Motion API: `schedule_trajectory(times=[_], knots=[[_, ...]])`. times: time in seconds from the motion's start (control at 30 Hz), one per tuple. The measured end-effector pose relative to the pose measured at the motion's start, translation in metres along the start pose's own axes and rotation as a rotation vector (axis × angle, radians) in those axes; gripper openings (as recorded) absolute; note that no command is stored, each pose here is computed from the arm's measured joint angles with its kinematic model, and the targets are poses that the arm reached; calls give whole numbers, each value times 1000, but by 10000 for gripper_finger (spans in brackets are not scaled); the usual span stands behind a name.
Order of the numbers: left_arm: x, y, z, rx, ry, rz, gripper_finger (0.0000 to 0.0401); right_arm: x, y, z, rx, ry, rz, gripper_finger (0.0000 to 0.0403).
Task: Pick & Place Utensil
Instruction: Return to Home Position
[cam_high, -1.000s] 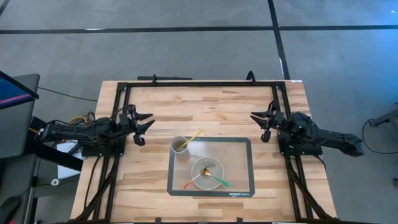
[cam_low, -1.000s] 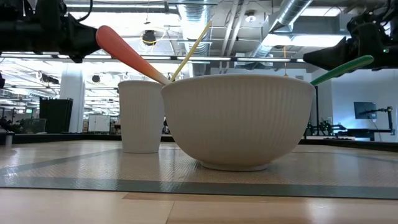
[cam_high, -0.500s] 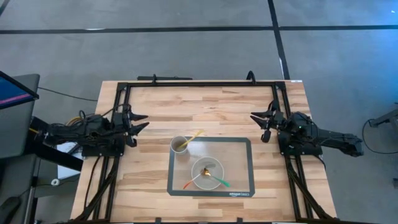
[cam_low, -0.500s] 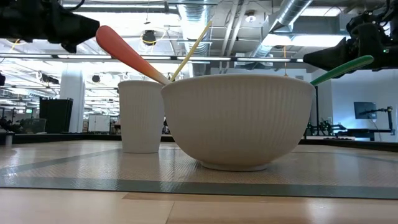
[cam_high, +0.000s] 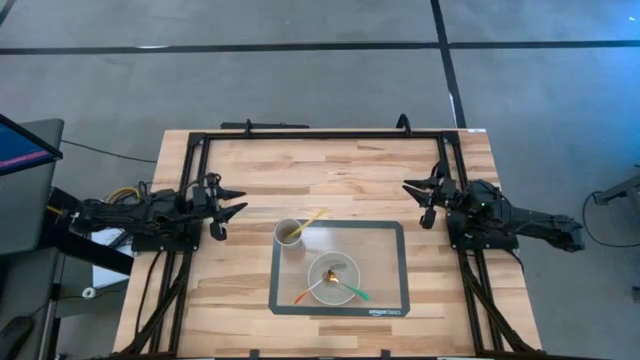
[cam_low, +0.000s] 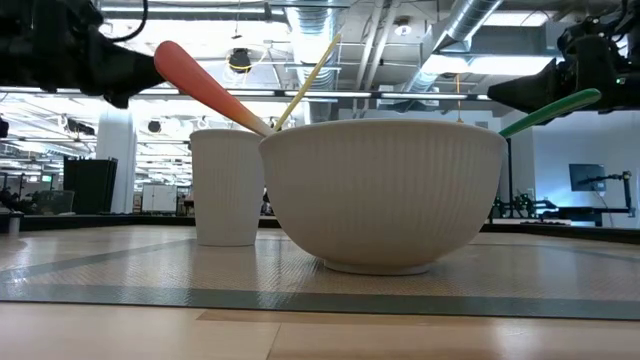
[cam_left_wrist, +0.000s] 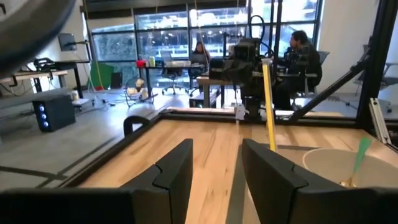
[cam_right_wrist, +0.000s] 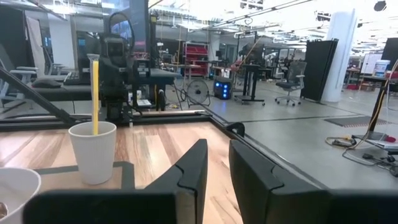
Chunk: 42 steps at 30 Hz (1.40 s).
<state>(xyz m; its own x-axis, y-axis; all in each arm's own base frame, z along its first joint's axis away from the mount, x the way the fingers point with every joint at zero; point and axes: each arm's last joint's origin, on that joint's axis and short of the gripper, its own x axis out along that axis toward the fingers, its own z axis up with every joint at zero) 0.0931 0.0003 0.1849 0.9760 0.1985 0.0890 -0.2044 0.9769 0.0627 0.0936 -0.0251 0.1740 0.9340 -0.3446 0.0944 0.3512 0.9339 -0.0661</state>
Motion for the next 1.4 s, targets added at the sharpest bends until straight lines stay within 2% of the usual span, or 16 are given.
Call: schedule_trajectory(times=[0.1,0.33,0.87,1.4], knots=[[2,-1,-6,-10,-33,3,140,0,0,0,-7,-1,0,60],[2,-1,-10,-31,-14,0,140,0,0,1,-25,-5,-2,60],[7,-4,-21,13,114,-10,140,0,0,-1,0,11,0,60],[10,-5,-26,30,169,-14,140,0,0,-1,-1,11,0,60]])
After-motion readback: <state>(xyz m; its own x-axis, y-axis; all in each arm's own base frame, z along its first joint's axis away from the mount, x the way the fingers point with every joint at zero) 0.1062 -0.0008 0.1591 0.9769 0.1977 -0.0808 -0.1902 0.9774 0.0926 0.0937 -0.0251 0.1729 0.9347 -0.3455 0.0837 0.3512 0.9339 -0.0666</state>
